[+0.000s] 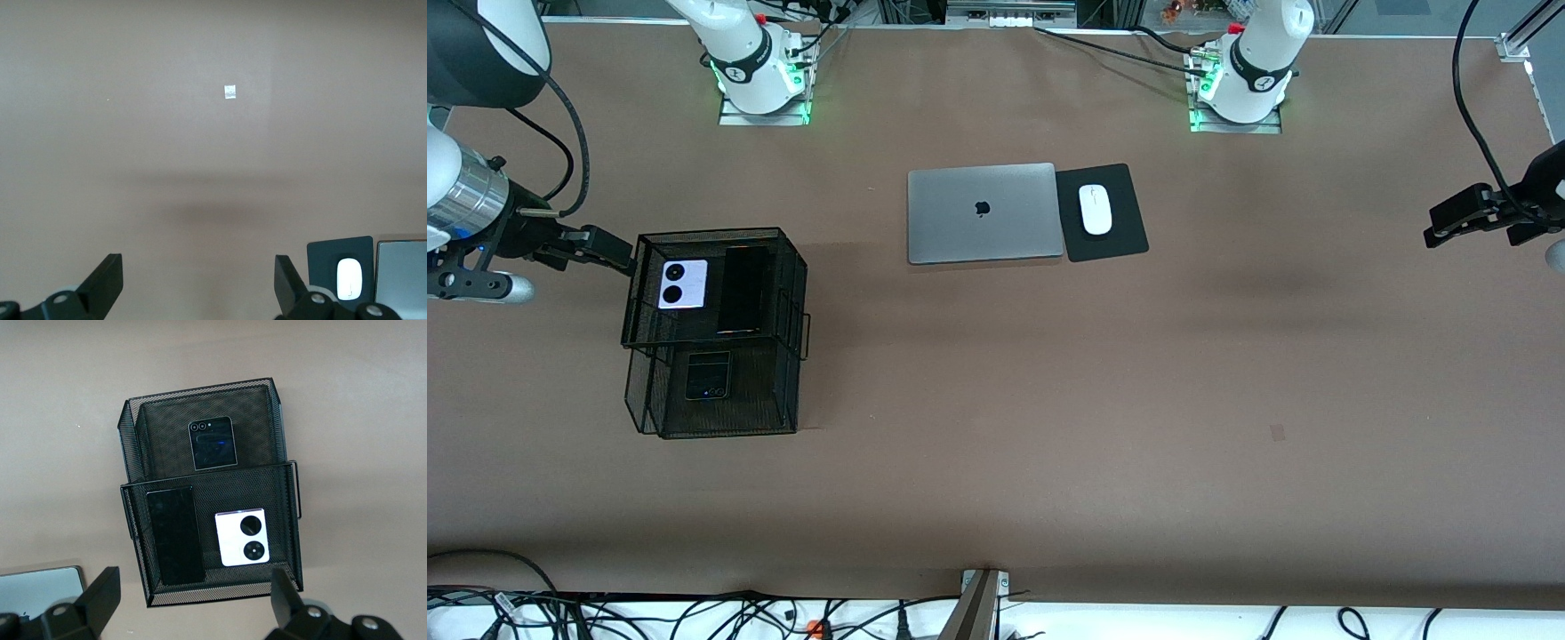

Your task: Place phones with both arms

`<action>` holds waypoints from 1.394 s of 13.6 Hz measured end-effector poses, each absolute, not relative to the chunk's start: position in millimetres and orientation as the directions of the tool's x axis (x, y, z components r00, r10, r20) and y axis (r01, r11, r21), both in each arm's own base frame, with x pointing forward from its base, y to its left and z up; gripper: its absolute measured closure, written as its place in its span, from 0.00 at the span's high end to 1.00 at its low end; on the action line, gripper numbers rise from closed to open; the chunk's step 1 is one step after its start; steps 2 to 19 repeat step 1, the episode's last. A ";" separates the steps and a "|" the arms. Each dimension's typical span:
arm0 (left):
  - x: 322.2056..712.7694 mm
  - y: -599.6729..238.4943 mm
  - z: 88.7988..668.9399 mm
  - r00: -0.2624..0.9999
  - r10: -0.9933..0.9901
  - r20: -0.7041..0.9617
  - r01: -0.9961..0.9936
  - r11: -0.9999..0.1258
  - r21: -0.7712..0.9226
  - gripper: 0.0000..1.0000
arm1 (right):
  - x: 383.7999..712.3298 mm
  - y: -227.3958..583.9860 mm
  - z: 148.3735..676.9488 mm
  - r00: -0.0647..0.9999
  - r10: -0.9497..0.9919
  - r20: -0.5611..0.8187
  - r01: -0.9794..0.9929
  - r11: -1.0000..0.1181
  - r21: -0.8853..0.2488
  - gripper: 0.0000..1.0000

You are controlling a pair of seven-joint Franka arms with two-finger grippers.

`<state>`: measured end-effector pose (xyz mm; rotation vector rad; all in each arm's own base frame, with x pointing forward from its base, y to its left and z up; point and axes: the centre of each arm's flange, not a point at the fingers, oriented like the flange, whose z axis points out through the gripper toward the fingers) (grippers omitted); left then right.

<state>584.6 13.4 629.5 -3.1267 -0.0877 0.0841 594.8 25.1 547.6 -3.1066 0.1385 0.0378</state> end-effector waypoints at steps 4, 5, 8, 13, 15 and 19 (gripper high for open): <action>584.6 13.4 629.5 0.997 0.056 -0.053 0.056 -0.998 -0.014 1.00 | 594.7 25.0 547.4 0.996 -0.089 -0.026 -0.089 -0.996 -0.030 1.00; 584.6 13.4 629.5 0.997 0.056 -0.053 0.056 -0.998 -0.014 1.00 | 594.7 25.0 547.4 0.996 -0.089 -0.026 -0.089 -0.996 -0.030 1.00; 584.6 13.4 629.5 0.997 0.056 -0.053 0.056 -0.998 -0.014 1.00 | 594.7 25.0 547.4 0.996 -0.089 -0.026 -0.089 -0.996 -0.030 1.00; 584.6 13.4 629.5 0.997 0.056 -0.053 0.056 -0.998 -0.014 1.00 | 594.7 25.0 547.4 0.996 -0.089 -0.026 -0.089 -0.996 -0.030 1.00; 584.6 13.4 629.5 0.997 0.056 -0.053 0.056 -0.998 -0.014 1.00 | 594.7 25.0 547.4 0.996 -0.089 -0.026 -0.089 -0.996 -0.030 1.00; 584.6 13.4 629.5 0.997 0.056 -0.053 0.056 -0.998 -0.014 1.00 | 594.7 25.0 547.4 0.996 -0.089 -0.026 -0.089 -0.996 -0.030 1.00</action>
